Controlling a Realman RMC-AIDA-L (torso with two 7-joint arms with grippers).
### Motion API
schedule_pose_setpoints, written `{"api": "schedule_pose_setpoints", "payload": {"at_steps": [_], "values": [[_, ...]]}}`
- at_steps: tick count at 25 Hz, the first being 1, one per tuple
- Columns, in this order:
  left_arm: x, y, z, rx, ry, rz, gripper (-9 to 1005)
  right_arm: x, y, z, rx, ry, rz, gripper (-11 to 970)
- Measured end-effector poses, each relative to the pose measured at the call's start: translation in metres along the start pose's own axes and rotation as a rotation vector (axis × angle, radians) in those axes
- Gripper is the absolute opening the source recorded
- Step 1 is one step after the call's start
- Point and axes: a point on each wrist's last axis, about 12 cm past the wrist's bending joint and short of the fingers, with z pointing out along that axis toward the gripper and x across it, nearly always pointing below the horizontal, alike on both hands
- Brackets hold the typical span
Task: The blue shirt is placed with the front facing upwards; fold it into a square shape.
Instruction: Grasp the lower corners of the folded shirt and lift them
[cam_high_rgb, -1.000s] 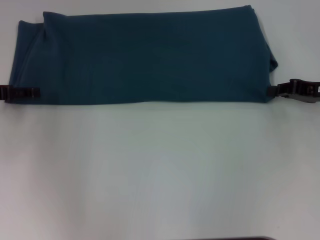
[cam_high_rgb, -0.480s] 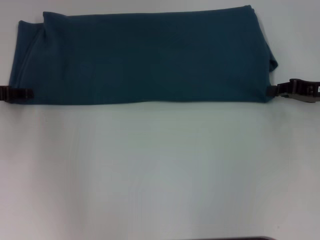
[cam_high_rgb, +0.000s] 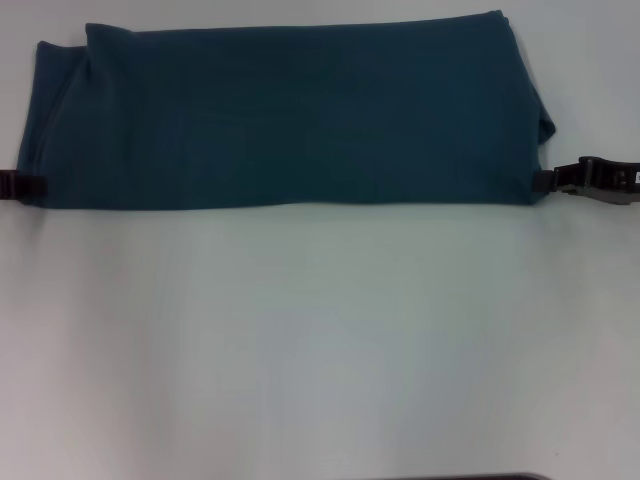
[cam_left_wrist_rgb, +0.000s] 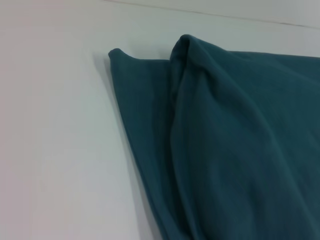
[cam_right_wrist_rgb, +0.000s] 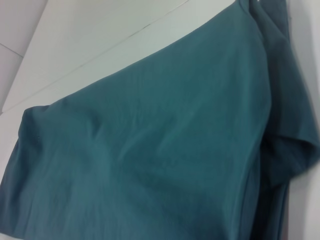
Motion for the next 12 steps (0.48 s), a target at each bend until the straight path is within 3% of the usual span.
{"api": "schedule_pose_setpoints", "payload": {"at_steps": [5,8,12], "values": [[-0.0002,0.0,0.0016,-0.008,0.003,0.003,261,0.0002,-0.0002,-0.0002,0.0,-0.001,0.001,1],[-0.0007,0.0002,0.0019,-0.013,0.003,0.005,60,0.0,-0.0003,-0.0005,0.0,-0.003,0.0,1],[-0.0023,-0.0007,-0.0002,-0.01,0.007,0.011,23,0.001,-0.0015,-0.0017,0.002,-0.006,0.0,1]]}}
